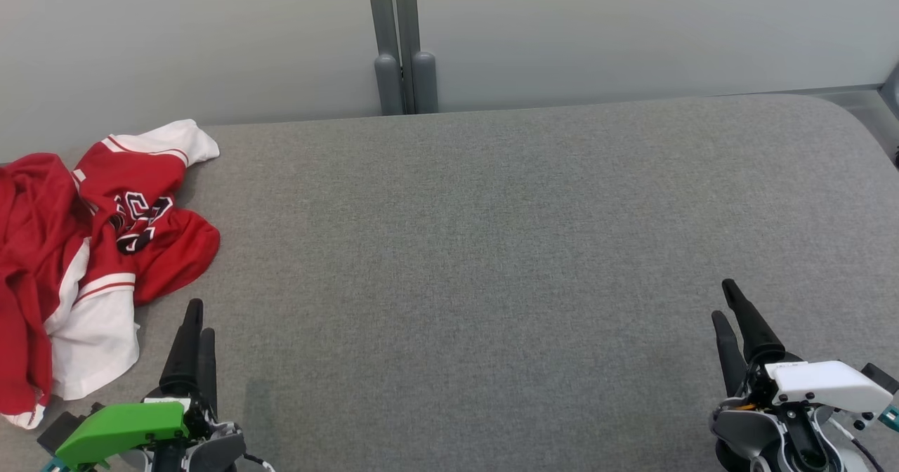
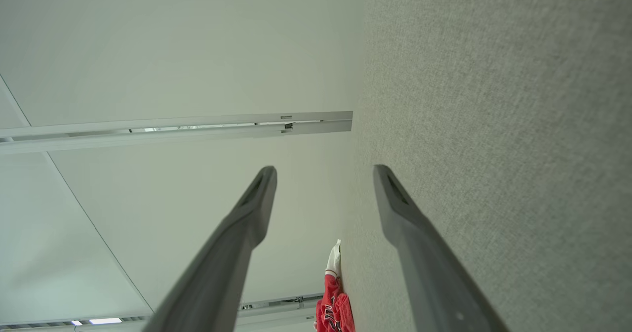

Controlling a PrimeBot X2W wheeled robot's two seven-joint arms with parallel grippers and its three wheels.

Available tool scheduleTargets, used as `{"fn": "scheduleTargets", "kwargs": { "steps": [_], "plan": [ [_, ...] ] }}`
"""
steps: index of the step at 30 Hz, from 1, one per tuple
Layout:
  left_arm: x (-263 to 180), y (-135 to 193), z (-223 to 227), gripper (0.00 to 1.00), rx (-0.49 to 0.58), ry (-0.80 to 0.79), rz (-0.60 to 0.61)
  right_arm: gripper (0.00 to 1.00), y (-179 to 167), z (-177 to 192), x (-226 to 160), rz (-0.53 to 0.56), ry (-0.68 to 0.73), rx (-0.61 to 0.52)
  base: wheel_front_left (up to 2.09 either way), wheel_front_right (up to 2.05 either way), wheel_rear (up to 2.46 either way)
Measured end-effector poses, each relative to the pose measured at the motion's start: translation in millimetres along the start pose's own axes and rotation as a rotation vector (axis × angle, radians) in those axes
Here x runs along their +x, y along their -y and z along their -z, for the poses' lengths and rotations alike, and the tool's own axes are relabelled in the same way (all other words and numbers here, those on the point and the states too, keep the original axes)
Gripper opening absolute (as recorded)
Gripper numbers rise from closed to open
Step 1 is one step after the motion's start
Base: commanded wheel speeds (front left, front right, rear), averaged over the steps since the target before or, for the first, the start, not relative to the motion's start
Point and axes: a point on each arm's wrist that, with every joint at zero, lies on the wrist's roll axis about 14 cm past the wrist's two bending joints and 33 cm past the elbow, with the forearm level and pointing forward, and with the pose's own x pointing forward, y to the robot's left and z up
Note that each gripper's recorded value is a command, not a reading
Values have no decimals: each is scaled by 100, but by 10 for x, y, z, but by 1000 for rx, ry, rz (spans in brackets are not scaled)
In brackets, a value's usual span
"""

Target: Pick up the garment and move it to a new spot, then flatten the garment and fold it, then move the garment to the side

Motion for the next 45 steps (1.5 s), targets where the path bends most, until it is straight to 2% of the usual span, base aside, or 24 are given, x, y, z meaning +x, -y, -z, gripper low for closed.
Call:
{"fn": "scheduleTargets", "kwargs": {
  "steps": [8,16,23,45],
  "plan": [
    [-4,31,39,100,126,1,1,100,-60,-4,-2,-13,-2,-195,0,0,0],
    [-34,-2,138,100,388,-21,-18,100,-198,23,-10,-55,3,-469,0,0,0],
    [-49,-29,178,100,546,-27,-30,100,-232,35,-36,-70,8,-639,0,0,0],
    [-102,62,280,100,928,-41,42,100,-334,23,-78,-123,32,-1010,0,0,0]
  ]
}}
